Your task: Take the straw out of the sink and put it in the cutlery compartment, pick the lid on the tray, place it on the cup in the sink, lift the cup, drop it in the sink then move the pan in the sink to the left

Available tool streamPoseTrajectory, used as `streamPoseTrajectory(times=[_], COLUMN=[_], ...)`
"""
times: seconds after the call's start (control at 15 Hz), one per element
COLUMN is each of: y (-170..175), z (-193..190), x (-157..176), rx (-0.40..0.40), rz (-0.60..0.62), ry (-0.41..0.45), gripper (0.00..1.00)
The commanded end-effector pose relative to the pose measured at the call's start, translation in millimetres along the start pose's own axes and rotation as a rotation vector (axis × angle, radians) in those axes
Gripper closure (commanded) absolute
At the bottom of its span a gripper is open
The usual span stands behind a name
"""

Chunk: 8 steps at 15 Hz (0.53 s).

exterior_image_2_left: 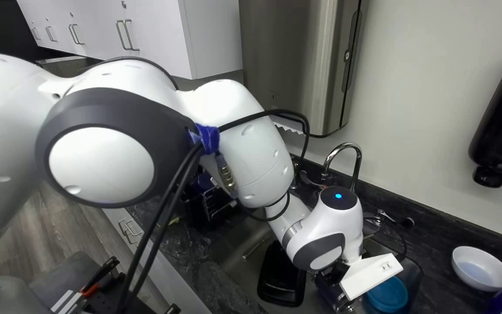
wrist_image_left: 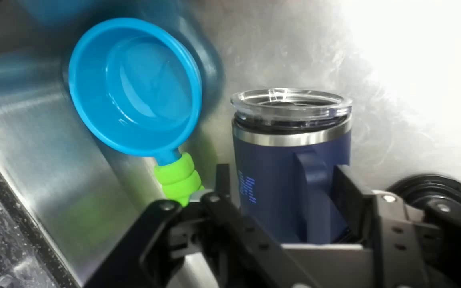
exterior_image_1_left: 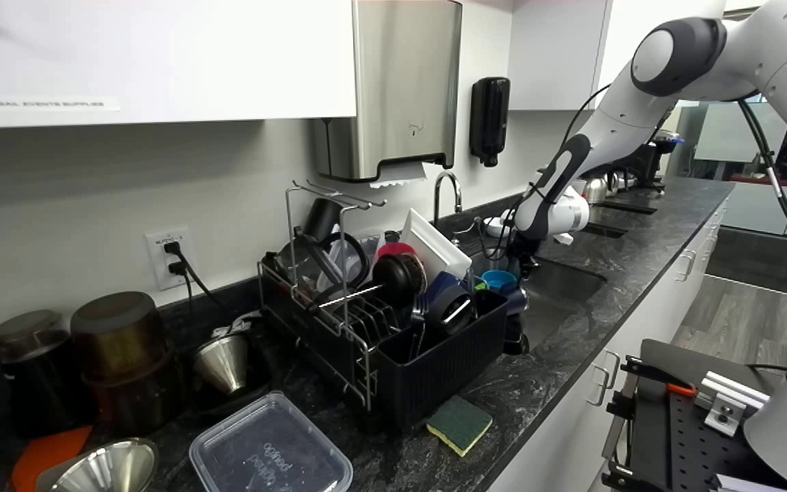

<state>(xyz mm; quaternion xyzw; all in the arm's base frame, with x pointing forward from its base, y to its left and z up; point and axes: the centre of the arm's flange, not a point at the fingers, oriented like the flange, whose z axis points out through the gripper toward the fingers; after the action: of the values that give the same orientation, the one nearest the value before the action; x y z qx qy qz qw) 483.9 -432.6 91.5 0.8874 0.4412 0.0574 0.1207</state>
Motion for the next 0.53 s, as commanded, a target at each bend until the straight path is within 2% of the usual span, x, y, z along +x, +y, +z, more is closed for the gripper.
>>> streamPoseTrajectory(times=[0.0, 0.13, 0.47], y=[0.9, 2.8, 3.2], z=[-5.6, -8.4, -6.5], x=[-4.6, -4.7, -3.0], rx=[-0.034, -0.050, -0.059], rz=[-0.030, -0.033, -0.038], ry=[-0.006, -0.011, -0.013], gripper=[0.03, 0.00, 0.00])
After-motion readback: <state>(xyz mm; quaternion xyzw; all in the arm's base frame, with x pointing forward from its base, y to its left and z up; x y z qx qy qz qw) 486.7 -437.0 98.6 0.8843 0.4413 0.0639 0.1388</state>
